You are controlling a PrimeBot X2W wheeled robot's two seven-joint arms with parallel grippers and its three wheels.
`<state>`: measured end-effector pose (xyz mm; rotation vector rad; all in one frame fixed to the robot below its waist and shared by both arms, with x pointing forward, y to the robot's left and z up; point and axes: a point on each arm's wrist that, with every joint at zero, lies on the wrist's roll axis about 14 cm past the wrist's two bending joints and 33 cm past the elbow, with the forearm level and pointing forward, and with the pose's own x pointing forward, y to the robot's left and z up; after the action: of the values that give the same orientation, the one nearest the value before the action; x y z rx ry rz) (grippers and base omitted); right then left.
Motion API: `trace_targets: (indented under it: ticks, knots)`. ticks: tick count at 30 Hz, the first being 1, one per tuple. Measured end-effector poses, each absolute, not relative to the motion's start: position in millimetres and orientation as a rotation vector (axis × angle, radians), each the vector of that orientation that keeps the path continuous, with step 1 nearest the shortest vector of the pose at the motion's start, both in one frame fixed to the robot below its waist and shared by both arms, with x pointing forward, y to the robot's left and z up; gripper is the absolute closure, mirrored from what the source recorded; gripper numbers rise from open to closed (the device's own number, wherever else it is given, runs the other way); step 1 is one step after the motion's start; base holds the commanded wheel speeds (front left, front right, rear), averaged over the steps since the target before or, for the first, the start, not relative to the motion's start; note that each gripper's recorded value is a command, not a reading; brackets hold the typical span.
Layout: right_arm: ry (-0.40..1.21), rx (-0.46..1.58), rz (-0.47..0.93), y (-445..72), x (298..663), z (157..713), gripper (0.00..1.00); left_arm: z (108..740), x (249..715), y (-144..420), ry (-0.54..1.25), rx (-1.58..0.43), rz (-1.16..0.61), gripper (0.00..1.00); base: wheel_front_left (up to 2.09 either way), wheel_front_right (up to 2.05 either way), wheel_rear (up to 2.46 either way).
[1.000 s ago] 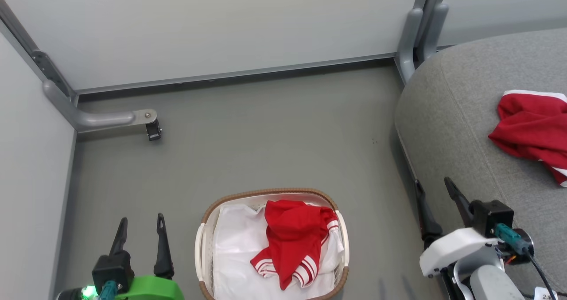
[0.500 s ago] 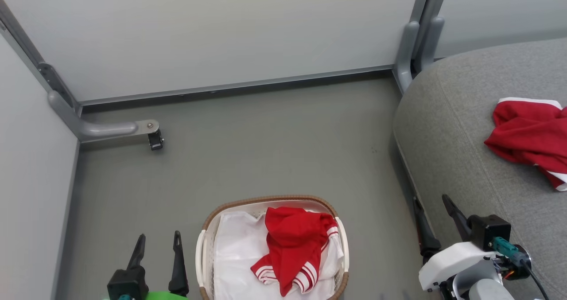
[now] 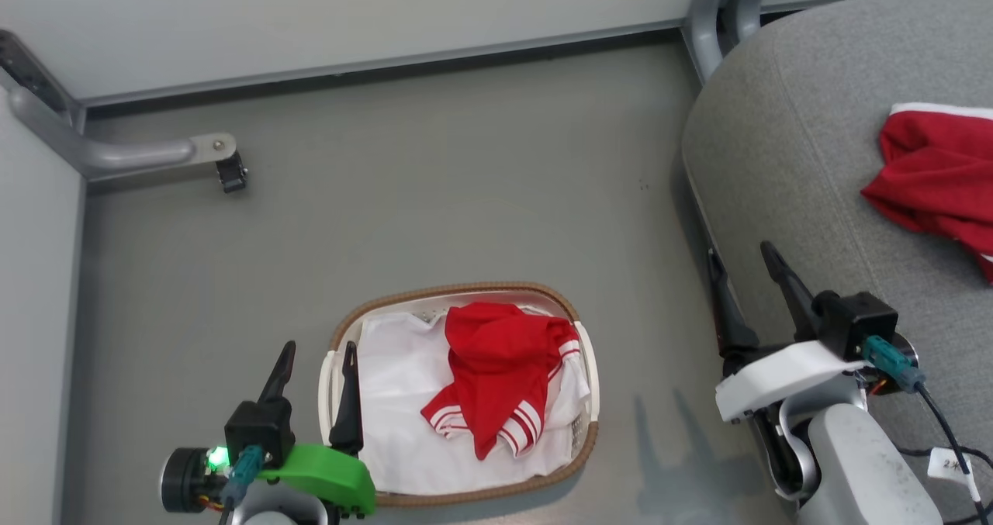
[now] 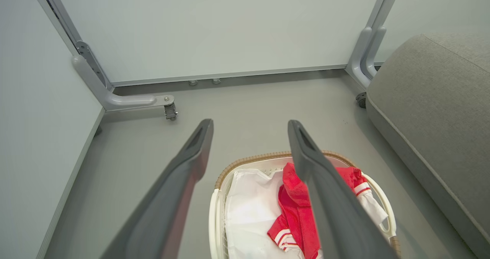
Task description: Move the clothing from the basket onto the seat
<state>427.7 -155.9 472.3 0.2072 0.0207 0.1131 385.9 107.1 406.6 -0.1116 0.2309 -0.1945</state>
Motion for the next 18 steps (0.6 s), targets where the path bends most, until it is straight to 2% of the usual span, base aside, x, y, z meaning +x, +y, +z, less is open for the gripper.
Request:
trace_targets:
  ticks: [8, 18]
  knots:
    - [-0.025, 0.228, 0.113, -159.5, 464.6, 476.7, 0.0, 365.9, 420.5, 72.5, 0.321, -0.09, -0.313, 0.0, 0.0, 0.0, 0.0]
    - [-0.036, 0.272, 0.096, -168.5, 494.2, 463.7, 0.0, 294.3, 434.6, 29.9, 0.485, -0.06, -0.489, 0.0, 0.0, 0.0, 0.0]
